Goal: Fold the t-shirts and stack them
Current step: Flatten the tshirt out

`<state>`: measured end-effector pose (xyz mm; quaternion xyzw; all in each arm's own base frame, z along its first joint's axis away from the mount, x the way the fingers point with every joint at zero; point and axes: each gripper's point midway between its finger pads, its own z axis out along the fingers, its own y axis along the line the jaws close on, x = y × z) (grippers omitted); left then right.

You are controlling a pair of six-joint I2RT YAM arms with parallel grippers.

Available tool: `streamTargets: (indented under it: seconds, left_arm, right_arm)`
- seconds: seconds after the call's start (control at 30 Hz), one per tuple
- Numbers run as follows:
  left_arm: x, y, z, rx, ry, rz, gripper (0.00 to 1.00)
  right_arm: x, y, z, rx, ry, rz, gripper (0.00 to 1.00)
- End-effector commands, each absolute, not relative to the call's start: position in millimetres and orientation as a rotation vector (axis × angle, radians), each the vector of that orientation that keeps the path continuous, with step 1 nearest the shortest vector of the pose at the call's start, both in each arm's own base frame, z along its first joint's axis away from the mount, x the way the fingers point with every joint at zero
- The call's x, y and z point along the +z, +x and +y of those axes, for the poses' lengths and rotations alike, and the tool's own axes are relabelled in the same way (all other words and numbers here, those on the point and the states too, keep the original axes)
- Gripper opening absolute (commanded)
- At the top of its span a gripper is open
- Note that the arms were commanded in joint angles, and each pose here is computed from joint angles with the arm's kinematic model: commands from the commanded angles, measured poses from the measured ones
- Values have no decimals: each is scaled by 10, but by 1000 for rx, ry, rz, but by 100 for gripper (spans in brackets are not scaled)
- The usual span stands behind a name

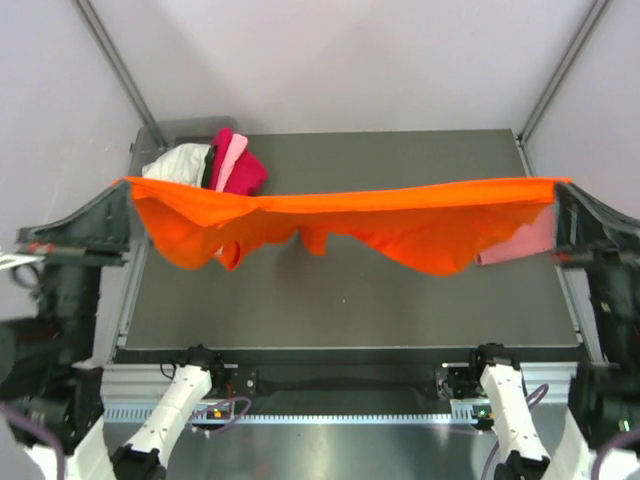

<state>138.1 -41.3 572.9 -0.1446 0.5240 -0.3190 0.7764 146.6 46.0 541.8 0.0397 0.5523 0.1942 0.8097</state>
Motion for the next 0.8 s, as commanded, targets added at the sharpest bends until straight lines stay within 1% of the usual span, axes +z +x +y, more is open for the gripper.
streamTargets:
  seconds: [0.0,0.03,0.07,0.1,0.17,0.2,0.27,0.3,0.33,0.37,0.4,0.43,0.47,0.53,0.57,0.6,0.63,0.67,0.7,0.73,0.77]
  left_arm:
    - [6038,1153,-325,-698,-330,1050,0]
    - [6084,1120,-318,-705,-334,1037,0]
    - [6119,1112,-314,-706,-333,1029,0]
    - [6140,1166,-311,-701,-339,1031,0]
    - [6060,1358,-311,-684,-365,1069,0]
    - [5887,1644,-329,-662,-396,1133,0]
    - [5650,1967,-362,-641,-428,1212,0]
    - [5368,2281,-418,-623,-449,1301,0]
    - [5279,2425,-453,-628,-453,1322,0]
    - [5168,2554,-491,-634,-460,1348,0]
    - [4897,2784,-536,-625,-479,1414,0]
    - [4923,2887,-568,-648,-475,1387,0]
    - [4795,3071,-598,-643,-487,1418,0]
    - [4780,3270,-601,-629,-499,1418,0]
    - [4703,3507,-633,-615,-503,1447,0]
    - [4912,3560,-635,-620,-491,1410,0]
    - [4988,3649,-642,-612,-481,1403,0]
    - [5250,3766,-667,-623,-455,1351,0]
    - [5402,3809,-672,-625,-442,1318,0]
    - [5582,3826,-673,-622,-416,1278,0]
    - [5661,3956,-718,-625,-389,1267,0]
  right_arm:
    - [5868,989,411,339,94,1026,0]
    - [6030,810,414,330,97,974,0]
    - [6085,747,411,326,101,959,0]
    - [6214,600,430,318,92,919,0]
    - [6284,674,413,317,96,930,0]
    - [6328,653,422,323,96,931,0]
    - [6304,941,419,351,98,998,0]
    - [6256,1072,423,369,101,1037,0]
    - [6153,1347,432,405,104,1107,0]
    - [6074,1513,431,426,110,1148,0]
    - [5897,1743,424,453,123,1214,0]
    - [5802,1968,447,493,115,1257,0]
    - [5703,2121,437,510,124,1290,0]
    - [5416,2568,377,545,166,1382,0]
    - [5341,2704,365,556,174,1409,0]
    - [5285,2826,362,571,178,1432,0]
    - [5144,3073,352,599,190,1488,0]
    - [5098,3178,360,620,192,1510,0]
    - [5123,3243,388,651,189,1513,0]
    - [5029,3413,408,687,188,1551,0]
    - [5042,3474,416,700,184,1549,0]
